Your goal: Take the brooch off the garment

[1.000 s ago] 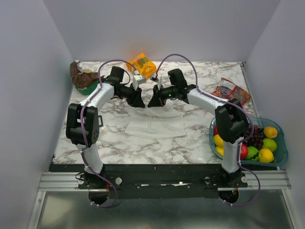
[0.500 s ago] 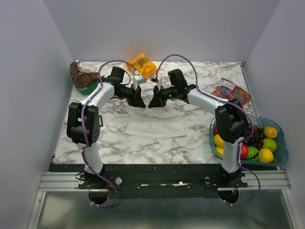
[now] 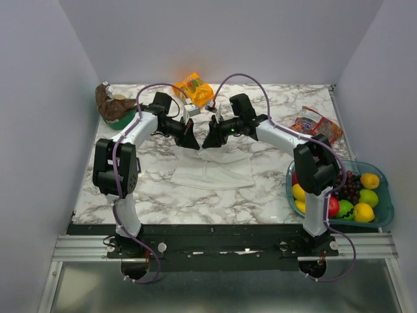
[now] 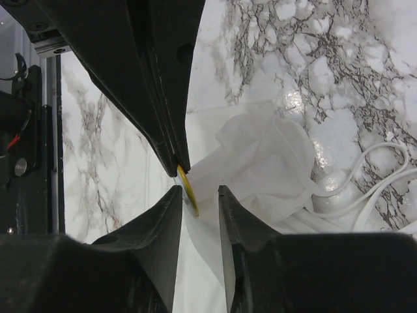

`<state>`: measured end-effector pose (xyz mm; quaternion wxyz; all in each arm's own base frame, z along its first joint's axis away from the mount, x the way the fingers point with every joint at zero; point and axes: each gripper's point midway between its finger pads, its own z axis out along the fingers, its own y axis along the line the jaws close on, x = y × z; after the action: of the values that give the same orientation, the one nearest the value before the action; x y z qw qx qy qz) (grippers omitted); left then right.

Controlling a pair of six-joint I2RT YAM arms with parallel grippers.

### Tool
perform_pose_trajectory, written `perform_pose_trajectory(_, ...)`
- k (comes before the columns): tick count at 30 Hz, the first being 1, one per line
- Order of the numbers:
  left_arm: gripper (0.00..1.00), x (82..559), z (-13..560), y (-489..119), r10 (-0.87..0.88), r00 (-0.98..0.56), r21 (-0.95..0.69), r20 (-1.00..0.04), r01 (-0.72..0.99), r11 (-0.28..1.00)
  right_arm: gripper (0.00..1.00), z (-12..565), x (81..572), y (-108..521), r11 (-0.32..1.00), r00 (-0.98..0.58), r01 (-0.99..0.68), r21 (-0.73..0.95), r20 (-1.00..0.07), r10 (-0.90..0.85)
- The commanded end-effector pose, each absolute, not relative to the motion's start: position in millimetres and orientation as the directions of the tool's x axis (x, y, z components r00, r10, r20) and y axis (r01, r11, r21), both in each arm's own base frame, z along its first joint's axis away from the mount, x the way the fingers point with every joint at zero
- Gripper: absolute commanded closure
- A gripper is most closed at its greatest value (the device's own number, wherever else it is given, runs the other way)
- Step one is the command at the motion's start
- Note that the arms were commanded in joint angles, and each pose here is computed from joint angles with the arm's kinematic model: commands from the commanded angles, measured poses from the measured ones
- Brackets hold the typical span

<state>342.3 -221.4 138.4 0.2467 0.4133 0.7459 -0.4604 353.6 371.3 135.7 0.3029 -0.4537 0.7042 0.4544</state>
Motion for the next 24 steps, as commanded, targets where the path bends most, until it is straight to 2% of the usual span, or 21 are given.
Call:
perform_pose_trajectory(1,1.0,339.8,146.7,-226.2,0.399,-0.511,-0.485,-0.762,0.858,0.172,0.62,137.5,353.0,378.2,0.133,-0.384,-0.923,0.361,-0.847,-0.367)
perform_pose_trajectory(8,1.0,343.1,147.9,-226.9,0.398,-0.504,-0.477,-0.767,0.862,0.171,0.65,134.3,344.7,378.8,0.086,-0.391,-0.917,0.389,-0.838,-0.38)
perform_pose_trajectory(12,1.0,344.8,149.3,-227.5,0.396,-0.498,-0.472,-0.772,0.865,0.169,0.73,132.3,341.0,379.4,0.068,-0.397,-0.912,0.404,-0.831,-0.389)
perform_pose_trajectory(24,1.0,347.2,147.7,-228.4,0.394,-0.508,-0.482,-0.766,0.859,0.17,0.73,140.2,343.0,385.7,0.055,-0.424,-0.899,0.435,-0.83,-0.363)
